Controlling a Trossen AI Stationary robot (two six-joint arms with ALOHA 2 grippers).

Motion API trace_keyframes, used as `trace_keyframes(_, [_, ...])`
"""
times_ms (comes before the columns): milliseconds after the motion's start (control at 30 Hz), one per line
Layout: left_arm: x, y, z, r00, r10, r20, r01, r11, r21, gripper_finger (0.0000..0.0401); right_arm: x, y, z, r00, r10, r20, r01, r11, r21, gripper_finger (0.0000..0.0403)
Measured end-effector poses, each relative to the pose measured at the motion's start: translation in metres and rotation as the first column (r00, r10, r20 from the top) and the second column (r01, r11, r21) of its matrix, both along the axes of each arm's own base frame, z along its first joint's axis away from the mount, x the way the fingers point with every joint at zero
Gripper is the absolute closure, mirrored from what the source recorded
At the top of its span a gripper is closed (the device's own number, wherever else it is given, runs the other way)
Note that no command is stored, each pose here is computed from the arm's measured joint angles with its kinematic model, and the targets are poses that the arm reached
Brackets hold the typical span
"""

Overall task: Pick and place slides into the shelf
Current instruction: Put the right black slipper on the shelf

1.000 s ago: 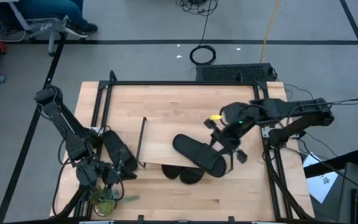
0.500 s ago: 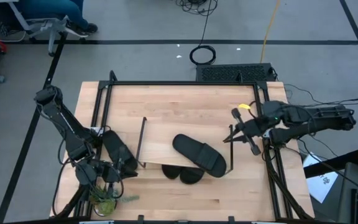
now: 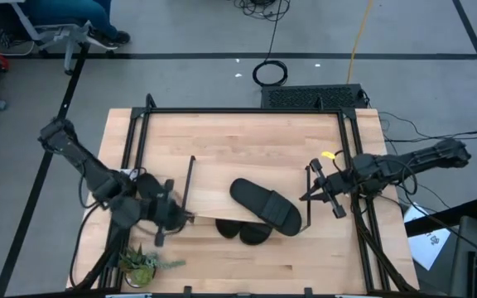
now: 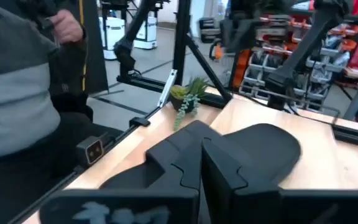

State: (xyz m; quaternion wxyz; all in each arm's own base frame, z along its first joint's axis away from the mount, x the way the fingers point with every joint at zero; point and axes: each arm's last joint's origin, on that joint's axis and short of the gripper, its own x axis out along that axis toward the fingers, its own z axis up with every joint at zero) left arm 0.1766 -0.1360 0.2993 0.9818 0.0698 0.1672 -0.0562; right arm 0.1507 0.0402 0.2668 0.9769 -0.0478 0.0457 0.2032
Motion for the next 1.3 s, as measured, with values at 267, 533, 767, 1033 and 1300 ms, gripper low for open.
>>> trace_keyframes(267, [0.027,0.031,0.024,0.998,0.045,0.036,-0.039,0.989,-0.141,0.0375,-0.005,0.010,-0.004,1.000,-0.007,0.023,0.008,0.999,-0.032,0.0403])
trace_keyframes(533, [0.071,0.051,0.030,0.999,0.039,-0.008,-0.040,0.980,-0.193,0.0367,-0.010,0.021,-0.004,0.997,0.068,0.031,-0.066,0.997,-0.045,0.0403])
trace_keyframes(767, [0.115,0.050,0.027,0.998,-0.025,-0.050,0.013,0.973,-0.229,0.0286,-0.024,0.029,-0.004,0.999,0.023,0.026,-0.021,0.996,-0.084,0.0403])
trace_keyframes(1033, [0.159,0.037,0.035,0.999,-0.053,0.008,0.053,0.967,-0.251,0.0172,-0.037,0.037,-0.013,0.995,0.096,0.000,-0.096,0.989,-0.109,0.0403])
trace_keyframes(1300, [0.210,0.047,0.028,0.994,-0.104,-0.016,0.092,0.932,-0.350,0.0082,-0.049,0.038,-0.038,0.999,0.031,0.028,-0.026,0.986,-0.167,0.0403])
